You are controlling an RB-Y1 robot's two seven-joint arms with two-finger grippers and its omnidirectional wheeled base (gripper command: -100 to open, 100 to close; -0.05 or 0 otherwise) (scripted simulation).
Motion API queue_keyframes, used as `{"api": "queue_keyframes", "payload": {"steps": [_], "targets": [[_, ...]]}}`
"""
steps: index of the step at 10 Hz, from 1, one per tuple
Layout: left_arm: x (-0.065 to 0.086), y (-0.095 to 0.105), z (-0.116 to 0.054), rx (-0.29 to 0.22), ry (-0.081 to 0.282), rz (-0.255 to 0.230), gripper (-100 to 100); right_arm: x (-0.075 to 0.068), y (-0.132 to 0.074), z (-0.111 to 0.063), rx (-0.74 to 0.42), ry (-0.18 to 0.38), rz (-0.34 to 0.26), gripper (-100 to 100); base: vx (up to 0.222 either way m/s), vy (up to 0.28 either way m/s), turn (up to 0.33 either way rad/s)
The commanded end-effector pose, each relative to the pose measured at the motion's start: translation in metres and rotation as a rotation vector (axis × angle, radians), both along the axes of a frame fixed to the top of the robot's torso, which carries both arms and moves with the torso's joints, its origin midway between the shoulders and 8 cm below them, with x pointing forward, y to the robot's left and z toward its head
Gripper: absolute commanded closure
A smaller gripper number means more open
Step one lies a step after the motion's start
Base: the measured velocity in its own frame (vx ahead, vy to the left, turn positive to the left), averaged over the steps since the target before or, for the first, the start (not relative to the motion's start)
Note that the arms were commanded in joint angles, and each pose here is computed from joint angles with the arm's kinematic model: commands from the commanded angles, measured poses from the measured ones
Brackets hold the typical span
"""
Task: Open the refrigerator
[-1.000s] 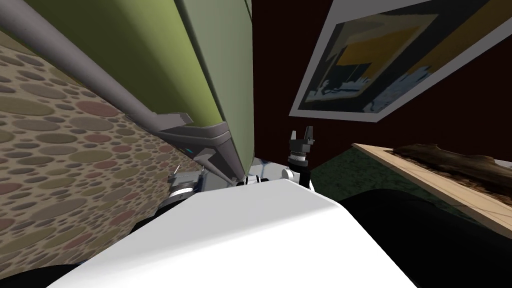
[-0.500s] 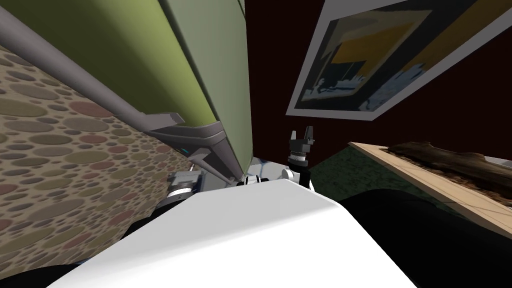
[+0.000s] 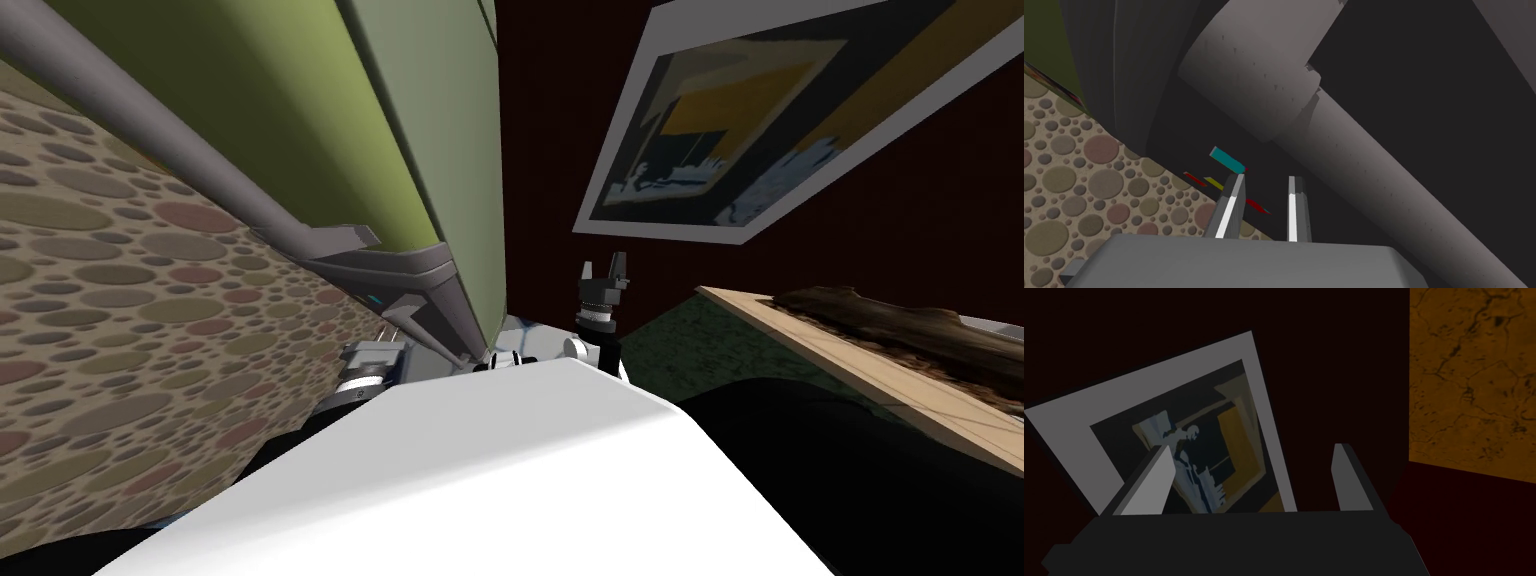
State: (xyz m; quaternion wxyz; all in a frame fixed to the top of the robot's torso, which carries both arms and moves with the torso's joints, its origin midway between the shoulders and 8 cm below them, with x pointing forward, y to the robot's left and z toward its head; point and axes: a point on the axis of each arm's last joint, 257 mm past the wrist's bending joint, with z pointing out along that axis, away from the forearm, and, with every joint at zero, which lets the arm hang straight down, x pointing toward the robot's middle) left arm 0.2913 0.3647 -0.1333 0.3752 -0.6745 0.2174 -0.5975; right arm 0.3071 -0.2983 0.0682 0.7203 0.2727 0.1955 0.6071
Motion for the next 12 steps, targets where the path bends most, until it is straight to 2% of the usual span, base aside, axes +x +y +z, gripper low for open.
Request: {"api": "queue_keyframes", "payload": {"steps": [1,3,4,5,7,10,11,12], "targets": [[-0.001,0.002,-0.012,-0.007,0.043,-0.023,-100,0.000,0.000,0.000,0.000,0.000,0.000,0,0.000,-0.059,-0.035],[-0.006,0.008,-0.019,-0.029,0.059,-0.007,-100,0.000,0.000,0.000,0.000,0.000,0.000,0,0.015,-0.065,-0.016],[-0.012,0.014,-0.023,-0.056,0.071,0.011,-100,0.000,0.000,0.000,0.000,0.000,0.000,0,0.011,-0.058,-0.021],[-0.016,0.017,-0.013,-0.085,0.046,0.034,-100,0.000,0.000,0.000,0.000,0.000,0.000,0,0.008,-0.047,-0.026],[-0.017,0.016,0.003,-0.098,0.010,0.048,-100,0.000,0.000,0.000,0.000,0.000,0.000,0,-0.004,-0.027,0.005],[-0.018,0.013,0.035,-0.112,-0.063,0.068,-100,0.000,0.000,0.000,0.000,0.000,0.000,0,0.004,0.006,0.006],[-0.018,0.013,0.035,-0.112,-0.063,0.068,-100,0.000,0.000,0.000,0.000,0.000,0.000,0,-0.002,0.013,0.011],[-0.018,0.013,0.041,-0.114,-0.078,0.072,-100,0.000,0.000,0.000,0.000,0.000,0.000,0,-0.016,0.007,0.024]]}}
